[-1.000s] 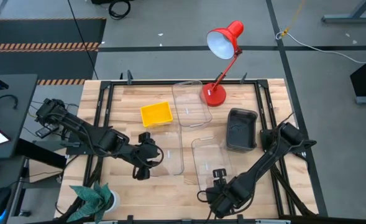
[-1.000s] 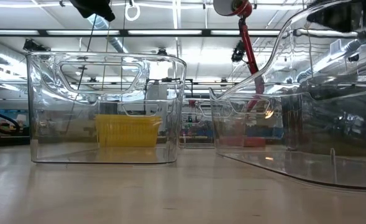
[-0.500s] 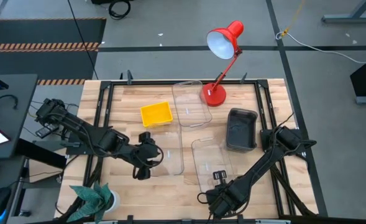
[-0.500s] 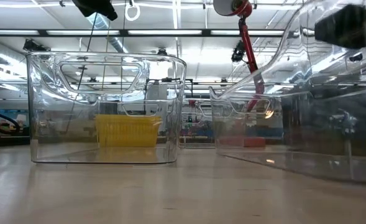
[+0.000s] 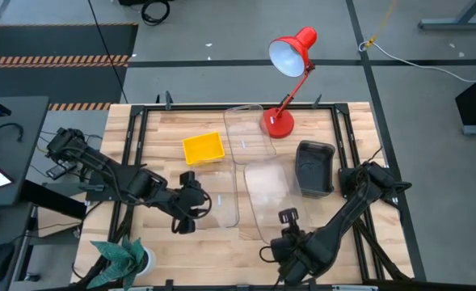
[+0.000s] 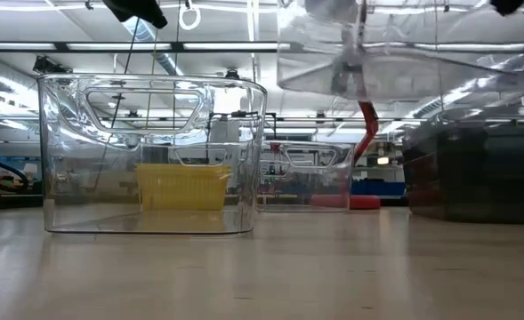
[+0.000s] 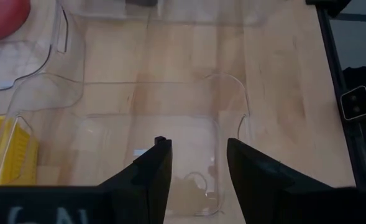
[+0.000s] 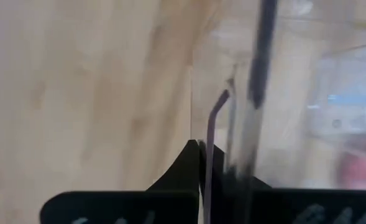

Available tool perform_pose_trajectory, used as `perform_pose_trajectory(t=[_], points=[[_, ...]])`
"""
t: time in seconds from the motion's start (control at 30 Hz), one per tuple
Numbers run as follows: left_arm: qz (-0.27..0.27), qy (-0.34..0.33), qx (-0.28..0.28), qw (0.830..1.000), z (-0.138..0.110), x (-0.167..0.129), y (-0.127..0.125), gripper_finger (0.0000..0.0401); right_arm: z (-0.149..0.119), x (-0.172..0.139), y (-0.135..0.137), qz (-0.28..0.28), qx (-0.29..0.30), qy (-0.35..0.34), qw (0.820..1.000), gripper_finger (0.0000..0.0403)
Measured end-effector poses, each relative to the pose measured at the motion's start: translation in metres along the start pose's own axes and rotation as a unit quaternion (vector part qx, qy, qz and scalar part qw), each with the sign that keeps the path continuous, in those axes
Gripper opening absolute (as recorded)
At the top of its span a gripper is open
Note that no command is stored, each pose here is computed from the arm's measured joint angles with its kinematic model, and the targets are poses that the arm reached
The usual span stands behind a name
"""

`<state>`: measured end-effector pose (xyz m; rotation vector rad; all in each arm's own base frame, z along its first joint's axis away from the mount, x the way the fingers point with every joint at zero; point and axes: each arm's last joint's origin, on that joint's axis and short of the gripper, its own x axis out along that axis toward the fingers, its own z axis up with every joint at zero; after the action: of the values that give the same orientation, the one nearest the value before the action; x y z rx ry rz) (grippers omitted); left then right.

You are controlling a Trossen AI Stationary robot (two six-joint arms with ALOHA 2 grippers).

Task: Stack baskets by color
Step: Stack the bottom right transparent bin on the top right transparent bin

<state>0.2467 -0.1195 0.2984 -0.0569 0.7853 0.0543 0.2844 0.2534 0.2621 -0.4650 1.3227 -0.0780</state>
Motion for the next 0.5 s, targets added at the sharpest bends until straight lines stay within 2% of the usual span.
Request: perform_pose_trajectory(t=[0.2, 0.5], points=[[0.003, -0.001, 0.000, 1.000, 0.000, 0.000, 0.000, 0.0160, 0.008, 0.003, -0.032, -0.054, -0.045, 0.015, 0.997, 0.0002], [0.007, 0.005, 0.000, 1.000, -0.002, 0.000, 0.000, 0.0160, 0.022, 0.006, -0.115, -0.067, -0.057, 0.006, 0.996, 0.0002]])
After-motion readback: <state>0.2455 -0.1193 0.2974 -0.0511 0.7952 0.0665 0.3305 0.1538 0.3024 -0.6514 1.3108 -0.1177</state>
